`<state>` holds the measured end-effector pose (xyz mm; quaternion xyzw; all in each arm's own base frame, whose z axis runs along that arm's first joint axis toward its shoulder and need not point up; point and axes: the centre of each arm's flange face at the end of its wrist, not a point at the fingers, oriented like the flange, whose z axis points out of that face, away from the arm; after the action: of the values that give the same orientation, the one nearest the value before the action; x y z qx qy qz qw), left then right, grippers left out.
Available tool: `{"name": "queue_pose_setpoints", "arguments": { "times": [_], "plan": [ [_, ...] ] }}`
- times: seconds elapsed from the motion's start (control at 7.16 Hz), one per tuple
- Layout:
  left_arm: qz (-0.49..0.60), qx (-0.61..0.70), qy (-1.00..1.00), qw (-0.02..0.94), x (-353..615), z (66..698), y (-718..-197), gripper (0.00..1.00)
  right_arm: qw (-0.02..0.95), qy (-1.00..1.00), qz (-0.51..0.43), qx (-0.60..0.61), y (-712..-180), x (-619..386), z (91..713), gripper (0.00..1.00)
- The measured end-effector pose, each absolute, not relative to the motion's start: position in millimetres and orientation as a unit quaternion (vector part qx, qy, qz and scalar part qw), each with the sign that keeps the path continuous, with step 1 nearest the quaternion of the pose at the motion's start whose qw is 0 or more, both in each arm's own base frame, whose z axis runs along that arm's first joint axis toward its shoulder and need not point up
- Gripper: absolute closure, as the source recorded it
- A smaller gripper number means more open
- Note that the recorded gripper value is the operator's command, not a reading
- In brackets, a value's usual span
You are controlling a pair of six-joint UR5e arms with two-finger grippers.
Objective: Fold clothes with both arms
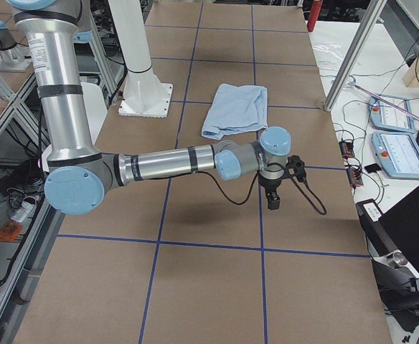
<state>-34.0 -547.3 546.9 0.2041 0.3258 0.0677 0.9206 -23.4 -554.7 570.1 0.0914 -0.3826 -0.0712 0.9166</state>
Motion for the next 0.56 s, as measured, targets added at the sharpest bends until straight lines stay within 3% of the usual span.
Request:
{"name": "queue_pose_setpoints", "arguments": {
  "times": [0.56],
  "plan": [
    [0.045,0.153,0.337,0.928,-46,609,-513,0.0,0.947,-0.306,-0.047,0.082,-530,4,609,0.0]
  ]
}}
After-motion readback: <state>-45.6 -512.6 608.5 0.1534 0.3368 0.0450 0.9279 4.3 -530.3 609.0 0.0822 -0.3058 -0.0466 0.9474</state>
